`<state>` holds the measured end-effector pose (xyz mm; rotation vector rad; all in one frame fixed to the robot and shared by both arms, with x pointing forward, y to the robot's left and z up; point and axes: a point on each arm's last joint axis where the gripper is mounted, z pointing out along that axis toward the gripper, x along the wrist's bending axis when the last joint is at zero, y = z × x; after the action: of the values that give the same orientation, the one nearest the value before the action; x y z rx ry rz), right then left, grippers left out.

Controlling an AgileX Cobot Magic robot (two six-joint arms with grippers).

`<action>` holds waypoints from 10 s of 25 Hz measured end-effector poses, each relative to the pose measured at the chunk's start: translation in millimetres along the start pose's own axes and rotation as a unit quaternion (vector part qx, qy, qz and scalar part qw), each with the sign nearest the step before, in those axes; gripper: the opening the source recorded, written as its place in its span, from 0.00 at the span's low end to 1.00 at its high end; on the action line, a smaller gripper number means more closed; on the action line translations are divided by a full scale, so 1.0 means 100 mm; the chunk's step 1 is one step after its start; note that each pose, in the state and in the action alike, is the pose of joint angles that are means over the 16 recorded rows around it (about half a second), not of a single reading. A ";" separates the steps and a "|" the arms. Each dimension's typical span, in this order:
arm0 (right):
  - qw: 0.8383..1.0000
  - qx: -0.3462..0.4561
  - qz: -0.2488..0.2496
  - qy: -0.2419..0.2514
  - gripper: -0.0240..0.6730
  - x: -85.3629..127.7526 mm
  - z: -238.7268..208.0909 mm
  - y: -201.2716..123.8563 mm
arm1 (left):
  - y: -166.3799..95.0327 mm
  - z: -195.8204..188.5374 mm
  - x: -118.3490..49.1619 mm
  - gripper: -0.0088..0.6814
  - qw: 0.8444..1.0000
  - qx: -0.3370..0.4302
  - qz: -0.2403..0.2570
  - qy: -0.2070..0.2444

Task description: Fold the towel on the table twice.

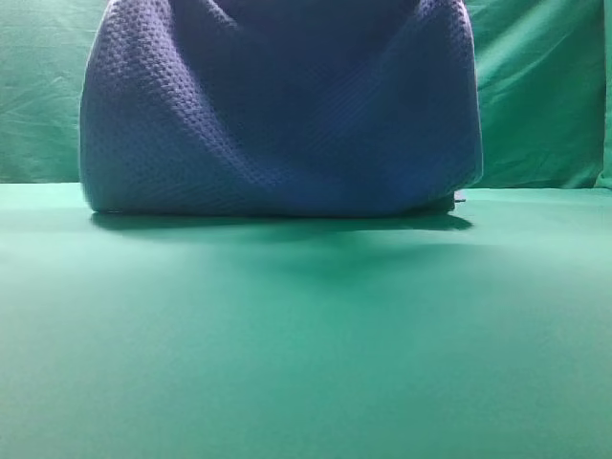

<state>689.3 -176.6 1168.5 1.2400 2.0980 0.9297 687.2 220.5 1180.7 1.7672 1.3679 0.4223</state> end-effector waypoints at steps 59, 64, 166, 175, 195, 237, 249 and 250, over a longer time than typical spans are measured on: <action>0.970 0.170 0.152 0.084 0.03 1.05 -1.45 -2.85 | -3.31 -1.03 -0.43 0.01 0.975 0.141 -0.157 -0.063; 0.963 0.188 0.168 0.091 0.03 1.09 -1.43 -3.00 | -3.39 -1.01 -0.43 0.01 0.973 0.138 -0.175 -0.065; 0.986 -0.163 0.008 0.020 0.03 0.92 -3.52 -2.12 | -2.80 -3.12 -0.97 0.01 0.985 -0.162 0.043 0.048; 0.980 -0.194 0.005 0.045 0.03 1.09 -3.51 -2.76 | -3.43 -3.12 -0.98 0.01 0.975 -0.208 0.058 0.047; 0.968 -0.249 0.037 0.012 0.03 1.15 -3.44 -3.43 | -3.69 -2.73 -0.78 0.01 0.966 -0.247 0.043 0.069; 0.973 -0.216 0.068 -0.040 0.03 1.03 -2.04 -4.01 | -4.24 -1.75 -0.29 0.01 0.968 -0.224 -0.006 0.115; 0.976 -0.202 0.058 -0.050 0.03 1.03 -1.85 -4.18 | -4.28 -1.70 -0.24 0.01 0.966 -0.215 0.031 0.139; 0.977 -0.200 0.057 -0.050 0.03 1.03 -1.84 -4.19 | -4.29 -1.70 -0.24 0.01 0.966 -0.215 0.031 0.139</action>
<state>288.4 -281.9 949.5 1.1736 1.6690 1.2405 291.1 289.8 953.8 1.4282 1.2895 0.9551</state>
